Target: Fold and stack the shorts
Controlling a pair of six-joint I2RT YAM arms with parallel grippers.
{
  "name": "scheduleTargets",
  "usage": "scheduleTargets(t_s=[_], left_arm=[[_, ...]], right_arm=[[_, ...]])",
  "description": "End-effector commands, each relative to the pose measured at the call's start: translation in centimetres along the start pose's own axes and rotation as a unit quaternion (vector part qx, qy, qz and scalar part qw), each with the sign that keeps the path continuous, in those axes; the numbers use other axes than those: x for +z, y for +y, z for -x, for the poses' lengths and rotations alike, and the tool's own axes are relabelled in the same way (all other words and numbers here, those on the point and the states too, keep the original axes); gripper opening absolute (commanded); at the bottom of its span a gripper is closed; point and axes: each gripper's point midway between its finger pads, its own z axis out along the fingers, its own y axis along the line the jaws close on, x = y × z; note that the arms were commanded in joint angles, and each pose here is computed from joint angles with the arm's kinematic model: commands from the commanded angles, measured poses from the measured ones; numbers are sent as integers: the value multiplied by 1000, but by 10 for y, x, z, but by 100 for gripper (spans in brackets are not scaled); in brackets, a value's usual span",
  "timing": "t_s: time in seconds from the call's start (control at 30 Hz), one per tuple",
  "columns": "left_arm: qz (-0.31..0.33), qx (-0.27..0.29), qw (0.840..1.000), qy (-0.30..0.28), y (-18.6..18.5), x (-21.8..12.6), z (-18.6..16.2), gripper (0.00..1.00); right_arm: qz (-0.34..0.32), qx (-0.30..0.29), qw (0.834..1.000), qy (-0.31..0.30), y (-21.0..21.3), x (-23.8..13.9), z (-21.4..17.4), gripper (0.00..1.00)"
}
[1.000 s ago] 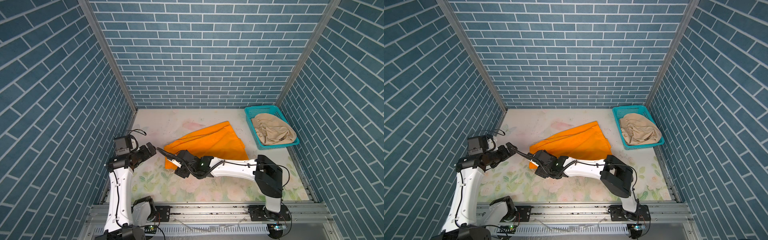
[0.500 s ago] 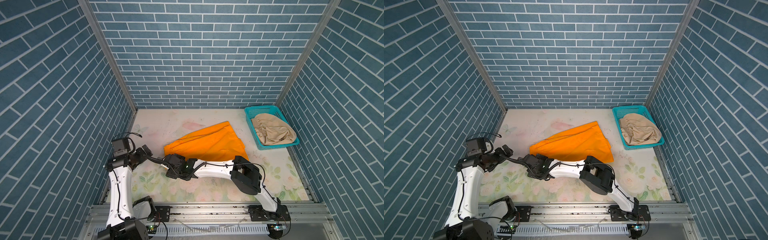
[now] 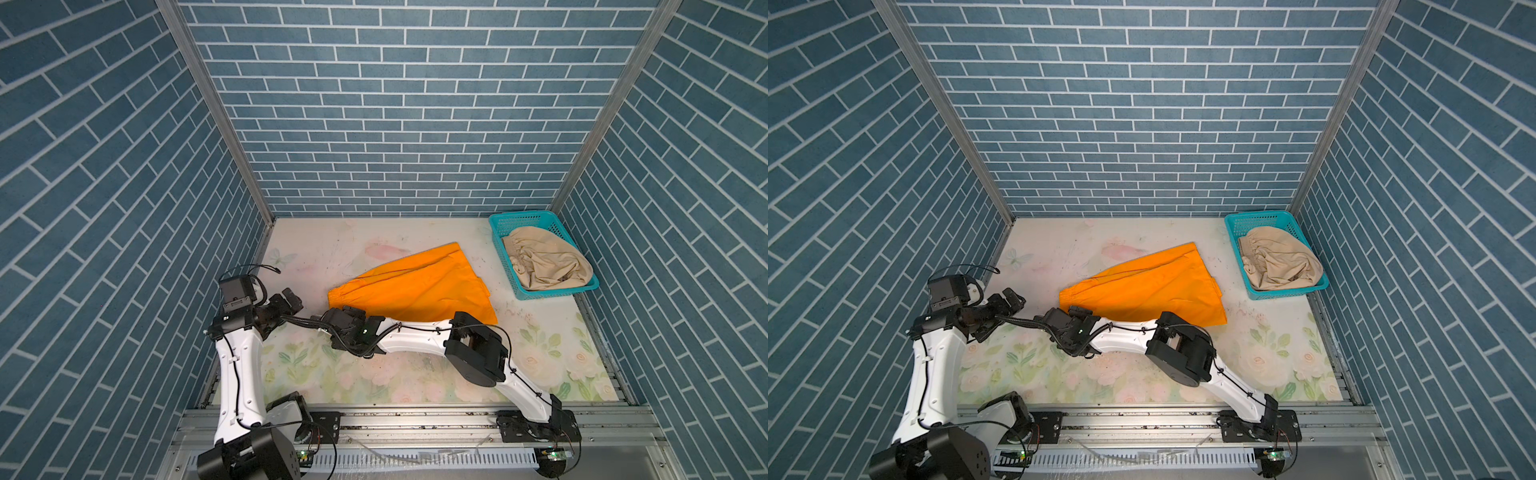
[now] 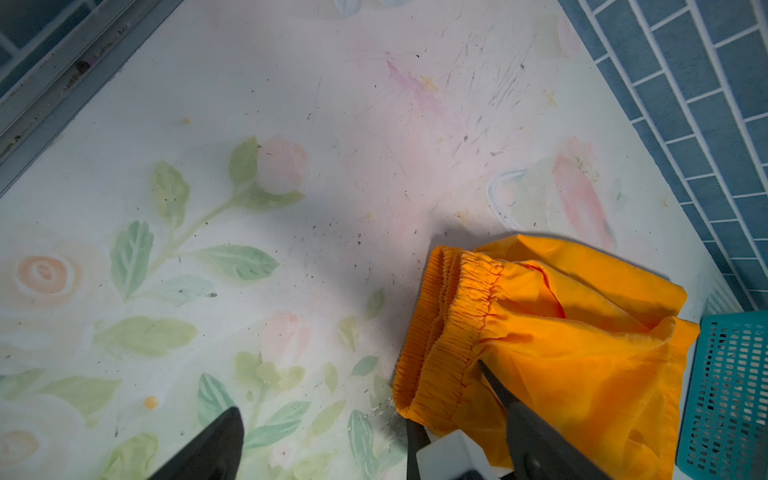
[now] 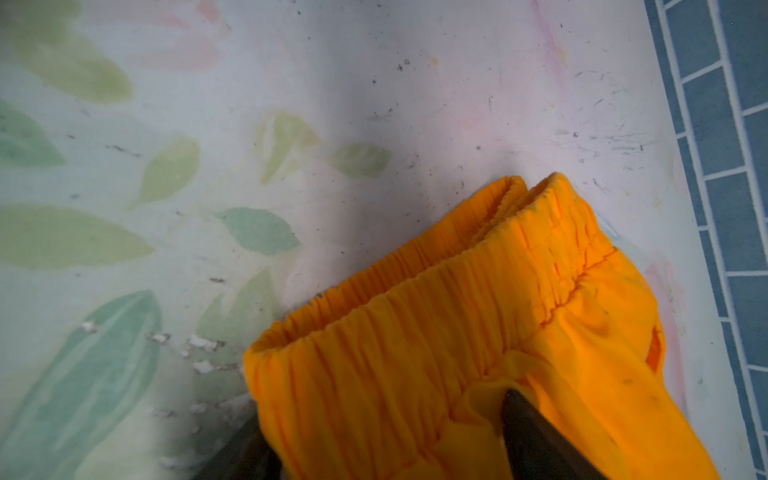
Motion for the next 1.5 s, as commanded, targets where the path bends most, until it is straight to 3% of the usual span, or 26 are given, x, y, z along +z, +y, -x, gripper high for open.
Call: scheduleTargets(t_s=[0.0,0.17,0.27,0.37,0.53,0.83,1.23,1.47], left_arm=[[-6,2,1000,5,1,1,-3,100],[-11,-2,1000,14,0,5,-4,100],[-21,-8,1000,22,-3,6,-6,100],[-49,-25,998,32,-10,11,-11,100],[-113,-72,989,65,-22,34,-27,100],[-159,-89,976,121,-39,72,-54,100],[-202,-54,967,147,-76,109,-71,100],[-181,-36,968,172,-81,124,-91,100]], right_arm=[[26,-7,999,39,7,18,-29,67],[90,88,992,-9,5,4,-17,33],[136,147,979,-46,2,-7,-10,27],[151,192,966,-80,-6,-16,-7,0],[148,225,953,-139,-16,-34,0,0],[160,244,939,-185,-15,-45,7,0],[159,243,935,-205,-15,-53,14,0],[156,245,931,-220,-19,-57,20,0]])
